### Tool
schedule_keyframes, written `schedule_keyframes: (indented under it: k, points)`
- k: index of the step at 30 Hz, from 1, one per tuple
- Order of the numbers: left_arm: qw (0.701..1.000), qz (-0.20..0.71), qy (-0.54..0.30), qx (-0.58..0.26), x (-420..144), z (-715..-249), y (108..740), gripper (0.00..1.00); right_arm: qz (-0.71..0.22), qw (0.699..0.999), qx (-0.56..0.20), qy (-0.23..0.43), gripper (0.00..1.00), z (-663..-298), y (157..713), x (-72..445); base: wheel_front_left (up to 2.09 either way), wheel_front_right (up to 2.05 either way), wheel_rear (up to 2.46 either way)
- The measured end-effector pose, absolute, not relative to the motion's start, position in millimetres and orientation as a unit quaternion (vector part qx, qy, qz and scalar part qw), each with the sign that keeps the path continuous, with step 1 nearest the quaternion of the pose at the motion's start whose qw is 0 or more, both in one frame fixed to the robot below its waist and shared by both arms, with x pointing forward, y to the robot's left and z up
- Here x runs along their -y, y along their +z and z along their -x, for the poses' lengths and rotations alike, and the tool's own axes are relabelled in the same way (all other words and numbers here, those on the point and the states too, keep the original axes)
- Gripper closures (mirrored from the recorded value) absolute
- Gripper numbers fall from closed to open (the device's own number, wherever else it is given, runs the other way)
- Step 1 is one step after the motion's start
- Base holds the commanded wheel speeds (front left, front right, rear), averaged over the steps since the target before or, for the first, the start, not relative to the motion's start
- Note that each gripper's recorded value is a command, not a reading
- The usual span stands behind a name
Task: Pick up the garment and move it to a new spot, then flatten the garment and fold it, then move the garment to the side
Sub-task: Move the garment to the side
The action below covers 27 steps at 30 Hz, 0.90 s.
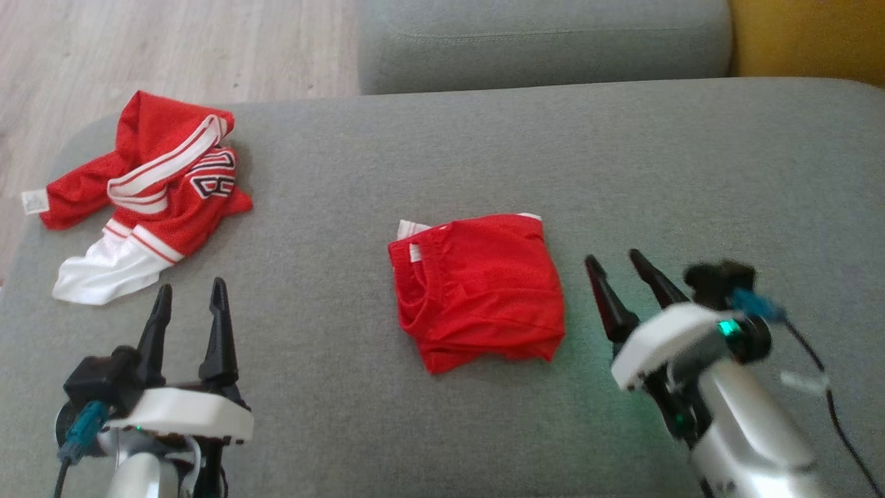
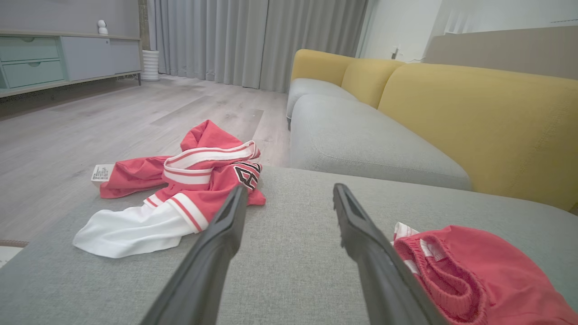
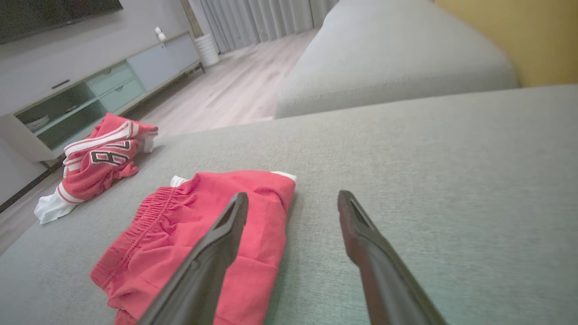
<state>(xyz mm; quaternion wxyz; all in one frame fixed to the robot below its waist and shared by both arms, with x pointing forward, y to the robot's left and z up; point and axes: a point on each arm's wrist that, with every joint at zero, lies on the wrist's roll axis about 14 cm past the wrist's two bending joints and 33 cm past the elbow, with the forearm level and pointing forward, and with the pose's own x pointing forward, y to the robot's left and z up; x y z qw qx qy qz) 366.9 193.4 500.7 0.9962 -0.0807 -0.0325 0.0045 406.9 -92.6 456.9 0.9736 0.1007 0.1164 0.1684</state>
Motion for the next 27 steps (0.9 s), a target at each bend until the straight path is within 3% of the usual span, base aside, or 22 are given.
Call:
schedule_keyframes:
  k: [10,21,22,24,25,27]
  points:
    - [0.995,0.086,0.028,0.031,-208,-362,499,0.00,-0.077,0.914,-0.341,0.205,0.00,-425,408,61,0.00,0.00,0.00]
    - [0.994,0.091,0.059,0.018,-226,-355,490,0.00,-0.078,0.854,-0.469,0.212,0.00,-430,376,41,0.00,0.00,0.00]
    - [0.994,0.090,0.062,0.018,-227,-356,490,0.00,-0.080,0.852,-0.471,0.214,0.05,-431,376,39,0.00,0.00,0.00]
    - [0.994,0.089,0.065,0.018,-229,-357,490,0.00,-0.084,0.850,-0.473,0.217,0.63,-432,376,36,0.00,0.00,0.00]
    - [0.994,0.089,0.065,0.017,-228,-357,489,0.00,-0.086,0.850,-0.472,0.218,1.00,-432,376,35,0.00,0.00,0.00]
    - [0.994,0.089,0.063,0.017,-227,-358,489,0.00,-0.091,0.853,-0.467,0.216,1.00,-432,376,35,0.00,0.00,0.00]
